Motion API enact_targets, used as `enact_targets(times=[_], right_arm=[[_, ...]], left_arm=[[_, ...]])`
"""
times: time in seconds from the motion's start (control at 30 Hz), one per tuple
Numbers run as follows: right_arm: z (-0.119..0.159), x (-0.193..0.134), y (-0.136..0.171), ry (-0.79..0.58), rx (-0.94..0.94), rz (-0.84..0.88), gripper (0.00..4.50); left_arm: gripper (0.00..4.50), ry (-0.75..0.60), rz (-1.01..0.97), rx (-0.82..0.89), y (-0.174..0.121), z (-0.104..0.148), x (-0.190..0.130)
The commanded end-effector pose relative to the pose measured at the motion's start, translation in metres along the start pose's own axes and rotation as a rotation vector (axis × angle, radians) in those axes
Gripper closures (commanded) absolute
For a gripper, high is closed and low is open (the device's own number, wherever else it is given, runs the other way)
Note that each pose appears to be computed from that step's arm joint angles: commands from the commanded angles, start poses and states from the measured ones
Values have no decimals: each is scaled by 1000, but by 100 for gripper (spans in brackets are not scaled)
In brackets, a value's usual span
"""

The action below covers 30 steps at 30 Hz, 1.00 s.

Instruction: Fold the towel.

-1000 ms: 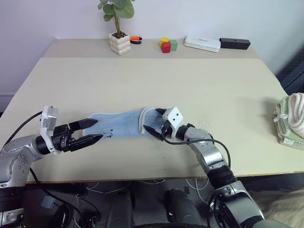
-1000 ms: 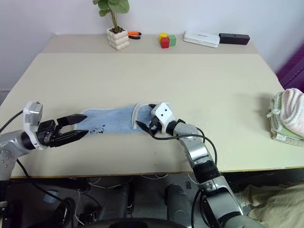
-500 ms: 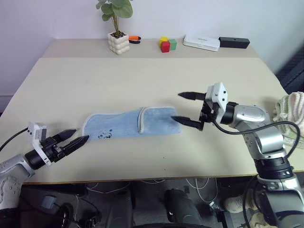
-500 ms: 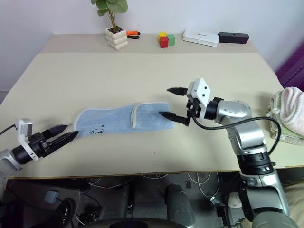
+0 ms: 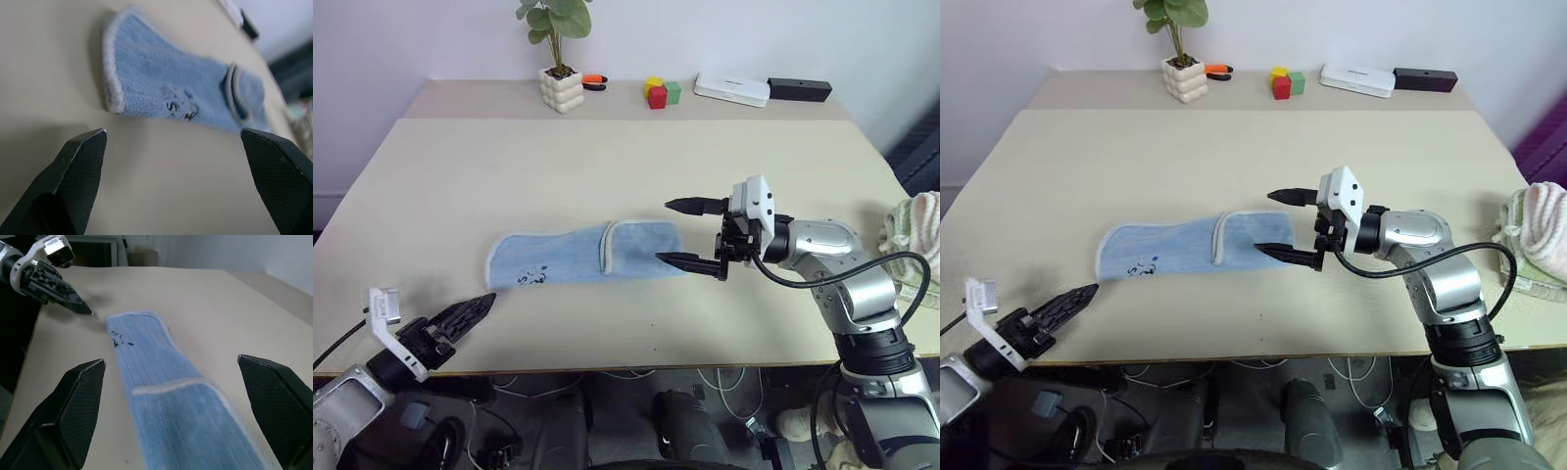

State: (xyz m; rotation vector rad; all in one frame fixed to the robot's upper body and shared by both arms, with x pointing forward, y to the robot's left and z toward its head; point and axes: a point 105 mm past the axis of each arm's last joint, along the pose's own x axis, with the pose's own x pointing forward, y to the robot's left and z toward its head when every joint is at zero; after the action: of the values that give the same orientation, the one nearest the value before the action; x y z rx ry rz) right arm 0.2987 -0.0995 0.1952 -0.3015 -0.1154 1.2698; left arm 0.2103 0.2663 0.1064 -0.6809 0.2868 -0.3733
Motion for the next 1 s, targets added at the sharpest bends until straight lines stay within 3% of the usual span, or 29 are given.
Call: enact_targets(times=[0.03,0.27,0.5,0.63,1.0], right_arm=[[8,1,1,-33,-36,-8,7],[9,1,-1,-34,-43,-28,7],[9,-2,-2,-26,-51,-48,7],[9,-2,-4,-25,-57,-61,7],[9,4,-3,-32,-54,-73,7]], left_arm=[[0,-96,-66,-109,-25,2,0],[0,-212,-7,-402,-20,-16,23],[0,-260,18,-586,-20,-24,34],[0,-284,79,-593,-9,-27,33],[0,-412,113,-667,9,-2,44]])
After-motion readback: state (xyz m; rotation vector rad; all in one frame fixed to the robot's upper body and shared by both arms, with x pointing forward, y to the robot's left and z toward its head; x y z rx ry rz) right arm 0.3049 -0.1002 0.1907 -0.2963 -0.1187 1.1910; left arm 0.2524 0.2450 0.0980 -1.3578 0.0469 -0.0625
